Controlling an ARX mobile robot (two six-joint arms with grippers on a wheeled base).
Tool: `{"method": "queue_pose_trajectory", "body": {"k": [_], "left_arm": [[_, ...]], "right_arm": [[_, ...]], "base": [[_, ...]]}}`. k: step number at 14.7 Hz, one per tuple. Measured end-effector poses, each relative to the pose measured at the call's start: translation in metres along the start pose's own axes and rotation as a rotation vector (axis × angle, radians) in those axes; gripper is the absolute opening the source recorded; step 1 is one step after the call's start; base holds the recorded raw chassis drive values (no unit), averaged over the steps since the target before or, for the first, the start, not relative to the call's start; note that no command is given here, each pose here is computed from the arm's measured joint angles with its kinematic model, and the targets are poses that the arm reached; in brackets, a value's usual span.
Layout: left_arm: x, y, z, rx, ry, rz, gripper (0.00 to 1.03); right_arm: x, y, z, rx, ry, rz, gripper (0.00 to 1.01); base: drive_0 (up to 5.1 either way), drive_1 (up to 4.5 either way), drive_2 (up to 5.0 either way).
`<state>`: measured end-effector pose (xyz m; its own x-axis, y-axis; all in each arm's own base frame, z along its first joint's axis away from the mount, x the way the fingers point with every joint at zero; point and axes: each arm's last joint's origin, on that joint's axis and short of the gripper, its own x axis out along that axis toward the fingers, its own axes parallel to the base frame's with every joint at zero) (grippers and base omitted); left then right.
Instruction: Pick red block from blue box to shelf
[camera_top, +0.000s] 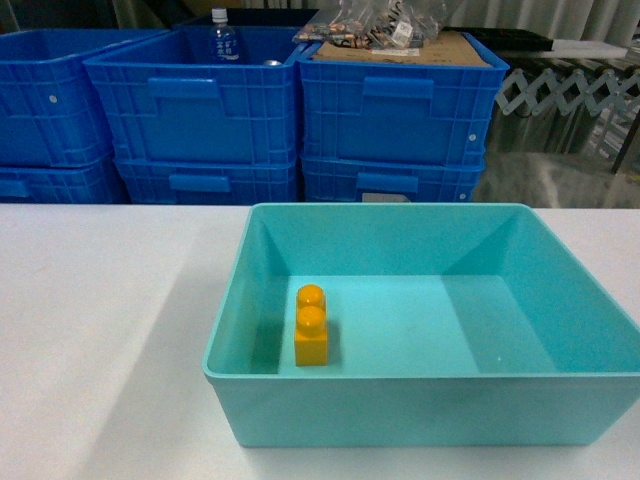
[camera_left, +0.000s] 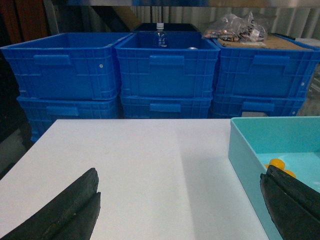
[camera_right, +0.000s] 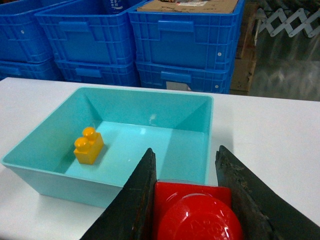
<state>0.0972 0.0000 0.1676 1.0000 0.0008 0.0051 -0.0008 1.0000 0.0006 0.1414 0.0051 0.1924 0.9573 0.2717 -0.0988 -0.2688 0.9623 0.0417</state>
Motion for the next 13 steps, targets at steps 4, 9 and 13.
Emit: {"method": "queue_pose_trajectory", "body": {"k": [4, 9, 13], "left_arm": [[0.0, 0.0, 0.0, 0.0, 0.0, 0.0, 0.98], [0.0, 0.0, 0.0, 0.0, 0.0, 0.0, 0.98], [0.0, 0.0, 0.0, 0.0, 0.0, 0.0, 0.98]], "right_arm": [[0.0, -0.0014, 0.0017, 0.004, -0.018, -0.015, 0.3], [0.0, -0.0016, 0.0016, 0.011, -0.017, -0.016, 0.3], [0.0, -0.0016, 0.0016, 0.011, -0.017, -0.016, 0.3]], "base": [[0.0, 0.0, 0.0], [0.0, 0.0, 0.0], [0.0, 0.0, 0.0]]}}
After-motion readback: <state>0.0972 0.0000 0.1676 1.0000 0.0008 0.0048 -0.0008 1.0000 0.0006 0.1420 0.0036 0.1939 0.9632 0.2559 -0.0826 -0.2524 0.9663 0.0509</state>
